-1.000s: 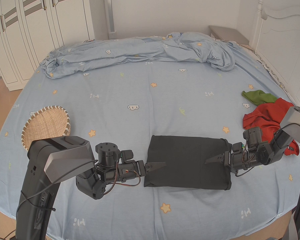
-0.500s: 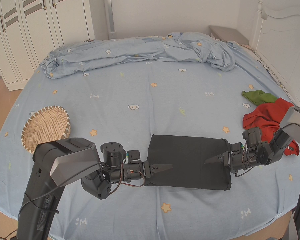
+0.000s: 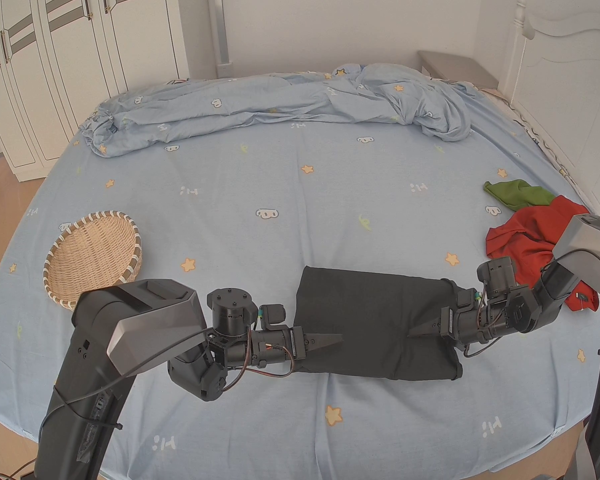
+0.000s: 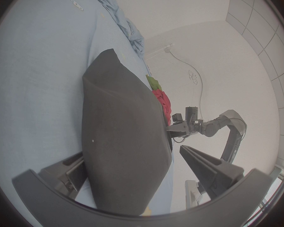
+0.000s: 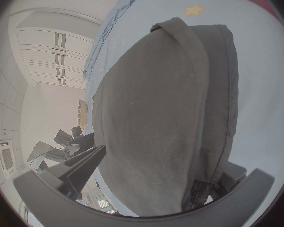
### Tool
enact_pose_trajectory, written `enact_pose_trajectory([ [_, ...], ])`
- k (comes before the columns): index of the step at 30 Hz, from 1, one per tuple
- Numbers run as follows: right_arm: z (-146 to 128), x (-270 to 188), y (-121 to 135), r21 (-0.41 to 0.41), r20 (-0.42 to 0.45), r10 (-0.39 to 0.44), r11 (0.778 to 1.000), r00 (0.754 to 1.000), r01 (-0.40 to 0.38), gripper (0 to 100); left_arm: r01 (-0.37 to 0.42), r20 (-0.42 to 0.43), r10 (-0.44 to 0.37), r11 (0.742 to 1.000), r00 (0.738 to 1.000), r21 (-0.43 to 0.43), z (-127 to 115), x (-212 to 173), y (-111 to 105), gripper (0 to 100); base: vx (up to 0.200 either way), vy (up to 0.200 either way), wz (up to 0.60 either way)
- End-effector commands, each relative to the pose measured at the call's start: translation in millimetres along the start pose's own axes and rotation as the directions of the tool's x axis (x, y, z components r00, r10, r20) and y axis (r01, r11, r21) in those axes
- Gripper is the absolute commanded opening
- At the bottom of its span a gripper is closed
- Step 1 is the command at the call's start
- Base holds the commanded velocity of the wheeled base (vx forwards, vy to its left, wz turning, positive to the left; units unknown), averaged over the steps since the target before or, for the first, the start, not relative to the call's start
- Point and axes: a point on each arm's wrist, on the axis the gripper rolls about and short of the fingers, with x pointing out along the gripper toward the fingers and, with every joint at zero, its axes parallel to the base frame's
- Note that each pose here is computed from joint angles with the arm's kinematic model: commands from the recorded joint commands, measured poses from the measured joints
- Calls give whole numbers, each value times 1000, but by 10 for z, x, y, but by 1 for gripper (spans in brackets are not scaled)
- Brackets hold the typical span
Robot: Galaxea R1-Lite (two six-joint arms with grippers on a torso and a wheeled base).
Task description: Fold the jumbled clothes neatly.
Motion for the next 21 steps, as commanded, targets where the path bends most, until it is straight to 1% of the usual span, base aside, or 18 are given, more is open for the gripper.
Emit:
enact_pose_trajectory([
  [1, 6, 7, -6, -4, 4, 2, 1000, 1000, -2, 0, 1, 3, -1, 1000, 1000, 3, 2, 3, 7, 0, 0, 0, 0],
  [7, 6, -41, 39, -16, 10, 8, 1000, 1000, -8, 0, 1, 15, -1, 1000, 1000, 11, 45, -31, -14, 0, 0, 0, 0],
  [13, -11, -105, 195, -43, 15, 28, 999, 999, -27, 0, -3, 22, 2, 1000, 1000, 19, 63, -67, -29, 0, 0, 0, 0],
  [18, -16, -100, 315, -67, 13, 44, 997, 999, -43, 0, 8, 38, -9, 999, 999, 42, 185, -145, -241, 0, 0, 0, 0],
  [21, -29, -90, 355, -75, 7, 49, 996, 999, -48, 0, 3, 35, -5, 999, 999, 44, 179, -175, -268, 0, 0, 0, 0],
])
